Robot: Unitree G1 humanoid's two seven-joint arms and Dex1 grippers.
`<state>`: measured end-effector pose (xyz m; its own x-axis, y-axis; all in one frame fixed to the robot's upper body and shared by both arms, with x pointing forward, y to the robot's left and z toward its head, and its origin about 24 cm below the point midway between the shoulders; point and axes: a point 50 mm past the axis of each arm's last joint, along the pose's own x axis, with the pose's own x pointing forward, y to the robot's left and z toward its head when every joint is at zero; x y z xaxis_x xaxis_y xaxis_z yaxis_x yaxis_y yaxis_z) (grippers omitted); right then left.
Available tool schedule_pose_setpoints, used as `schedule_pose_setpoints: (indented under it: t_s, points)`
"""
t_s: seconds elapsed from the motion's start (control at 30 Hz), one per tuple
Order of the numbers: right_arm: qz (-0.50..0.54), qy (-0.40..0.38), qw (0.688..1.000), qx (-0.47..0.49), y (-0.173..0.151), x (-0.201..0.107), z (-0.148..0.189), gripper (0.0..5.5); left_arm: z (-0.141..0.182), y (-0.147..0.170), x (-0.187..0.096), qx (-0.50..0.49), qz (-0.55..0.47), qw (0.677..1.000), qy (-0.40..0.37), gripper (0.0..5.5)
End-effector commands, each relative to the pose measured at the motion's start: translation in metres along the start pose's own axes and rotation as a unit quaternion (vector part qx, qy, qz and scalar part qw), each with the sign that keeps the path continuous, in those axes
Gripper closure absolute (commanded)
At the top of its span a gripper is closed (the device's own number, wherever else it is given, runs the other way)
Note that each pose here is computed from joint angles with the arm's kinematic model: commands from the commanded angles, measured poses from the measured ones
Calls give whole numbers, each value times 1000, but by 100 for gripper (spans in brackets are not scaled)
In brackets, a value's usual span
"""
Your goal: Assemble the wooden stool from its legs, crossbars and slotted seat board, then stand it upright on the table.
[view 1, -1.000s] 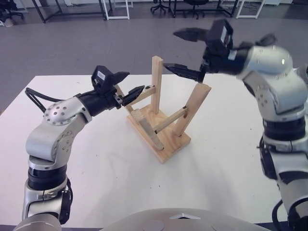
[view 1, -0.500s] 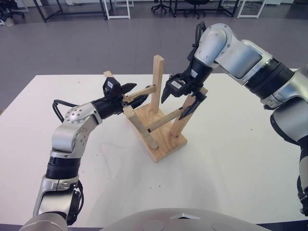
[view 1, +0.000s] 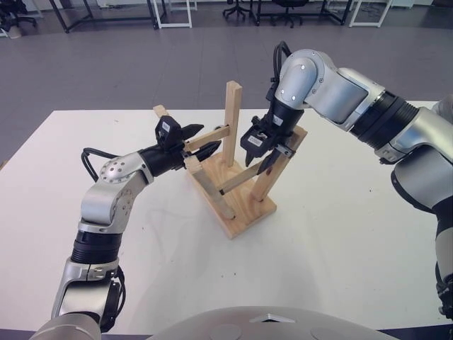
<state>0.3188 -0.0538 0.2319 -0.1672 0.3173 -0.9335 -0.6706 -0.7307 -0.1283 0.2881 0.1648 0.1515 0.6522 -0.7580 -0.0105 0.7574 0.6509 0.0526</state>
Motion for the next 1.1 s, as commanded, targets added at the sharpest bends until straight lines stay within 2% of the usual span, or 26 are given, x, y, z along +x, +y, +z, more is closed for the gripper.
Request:
schedule_pose_setpoints:
  t_s: [0.03, 0.13, 0.57, 0.73, 0.77, 0.83, 1.1]
  points:
    - [9, 1, 1000, 2, 3, -2, 0, 472, -3, 2, -2, 2, 2, 1000, 13, 193]
    - [11, -4, 1000, 1, 4, -3, 1, 493, -6, 4, -3, 1, 5, 1000, 20, 193]
    - [12, 2, 1000, 1, 8, 0, -5, 494, -15, 17, -11, 2, 19, 999, 35, 193]
    - [-14, -29, 999, -4, -1, -1, 1, 494, -14, 16, -10, 4, 14, 999, 31, 193]
    - [-17, -33, 999, -4, -1, -1, 2, 460, -14, 16, -11, 4, 14, 999, 31, 193]
    - [-21, -39, 999, -6, -2, -2, 4, 435, -13, 16, -11, 6, 14, 999, 29, 193]
    - [-71, -48, 996, -14, -13, -17, 9, 273, -9, 16, -10, 9, 14, 1000, 22, 193]
